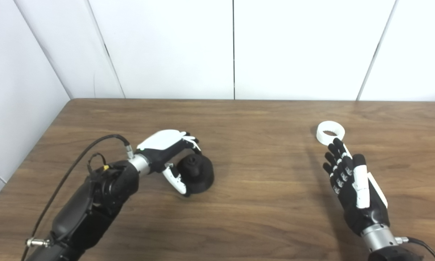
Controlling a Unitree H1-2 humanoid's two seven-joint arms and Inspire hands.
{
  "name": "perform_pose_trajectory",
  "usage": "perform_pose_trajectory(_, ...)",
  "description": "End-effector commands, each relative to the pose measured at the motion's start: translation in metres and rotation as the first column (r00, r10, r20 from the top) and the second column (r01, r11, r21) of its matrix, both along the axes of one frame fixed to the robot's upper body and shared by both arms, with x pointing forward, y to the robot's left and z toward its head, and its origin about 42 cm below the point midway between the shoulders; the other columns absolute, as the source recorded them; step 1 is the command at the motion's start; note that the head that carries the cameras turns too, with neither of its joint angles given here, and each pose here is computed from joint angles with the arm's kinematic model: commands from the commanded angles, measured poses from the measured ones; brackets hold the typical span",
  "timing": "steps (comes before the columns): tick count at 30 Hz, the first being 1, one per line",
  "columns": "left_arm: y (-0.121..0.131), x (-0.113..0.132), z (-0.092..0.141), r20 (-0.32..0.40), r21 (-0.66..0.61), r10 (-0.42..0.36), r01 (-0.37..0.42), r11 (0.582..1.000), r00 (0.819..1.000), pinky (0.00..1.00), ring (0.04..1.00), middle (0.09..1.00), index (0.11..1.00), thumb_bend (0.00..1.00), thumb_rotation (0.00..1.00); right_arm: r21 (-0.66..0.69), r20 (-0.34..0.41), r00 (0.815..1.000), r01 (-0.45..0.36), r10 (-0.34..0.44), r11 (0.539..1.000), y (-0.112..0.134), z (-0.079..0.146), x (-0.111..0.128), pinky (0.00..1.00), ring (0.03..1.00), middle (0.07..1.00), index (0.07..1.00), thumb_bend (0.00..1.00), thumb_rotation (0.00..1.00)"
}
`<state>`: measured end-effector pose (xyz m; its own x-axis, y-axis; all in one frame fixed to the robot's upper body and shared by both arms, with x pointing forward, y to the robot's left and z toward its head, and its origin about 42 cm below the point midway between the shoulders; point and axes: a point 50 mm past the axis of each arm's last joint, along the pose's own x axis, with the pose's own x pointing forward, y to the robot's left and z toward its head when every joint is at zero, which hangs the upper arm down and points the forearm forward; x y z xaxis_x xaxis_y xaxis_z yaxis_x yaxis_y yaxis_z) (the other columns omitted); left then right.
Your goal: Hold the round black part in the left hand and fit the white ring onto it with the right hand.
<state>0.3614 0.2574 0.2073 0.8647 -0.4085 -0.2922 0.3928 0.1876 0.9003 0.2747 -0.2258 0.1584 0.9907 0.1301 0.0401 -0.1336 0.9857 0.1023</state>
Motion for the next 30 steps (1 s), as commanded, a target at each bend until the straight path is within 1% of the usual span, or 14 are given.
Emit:
perform_pose_trajectory(1,-0.011,-0.002,0.01,0.052,0.021,-0.05,0.049,0.999,0.997,1.0,1.0,0.937,0.658,0.97,0.19,0.016,0.083,0.996,-0.017,0.015,1.0,0.006,0.016,0.003,1.0,1.0,1.0,1.0,0.69,1.0)
perform_pose_trajectory(10,-0.045,-0.019,-0.001,0.039,0.023,-0.156,0.156,0.988,0.987,1.0,1.0,0.945,0.66,0.96,0.22,0.023,0.08,0.997,-0.015,0.014,1.0,0.008,0.016,0.002,1.0,1.0,1.0,1.0,0.69,1.0)
perform_pose_trajectory(14,-0.061,-0.026,-0.005,0.036,0.015,-0.196,0.196,0.981,0.98,1.0,1.0,0.944,0.653,0.96,0.21,0.031,0.073,0.997,-0.008,0.006,0.999,0.011,0.017,0.001,1.0,1.0,1.0,1.0,0.7,1.0)
perform_pose_trajectory(18,-0.077,-0.032,-0.006,0.038,0.01,-0.237,0.236,0.972,0.971,1.0,1.0,0.94,0.655,0.97,0.2,0.036,0.07,0.998,-0.005,0.003,0.999,0.014,0.017,0.001,1.0,1.0,1.0,0.996,0.68,1.0)
perform_pose_trajectory(24,-0.093,-0.039,-0.008,0.028,-0.015,-0.275,0.275,0.961,0.961,1.0,1.0,0.94,0.654,0.96,0.19,0.036,0.068,0.998,-0.007,0.005,0.999,0.016,0.018,0.001,1.0,1.0,1.0,0.993,0.69,1.0)
perform_pose_trajectory(27,-0.098,-0.04,-0.01,0.02,-0.022,-0.292,0.292,0.956,0.956,1.0,1.0,0.944,0.655,0.96,0.21,0.03,0.073,0.997,-0.009,0.007,1.0,0.016,0.018,0.001,1.0,1.0,1.0,0.996,0.69,1.0)
perform_pose_trajectory(30,-0.1,-0.041,-0.011,0.014,-0.029,-0.299,0.3,0.954,0.954,1.0,1.0,0.949,0.655,0.95,0.2,0.024,0.072,0.997,-0.005,0.003,1.0,0.017,0.018,0.001,1.0,1.0,1.0,0.992,0.69,1.0)
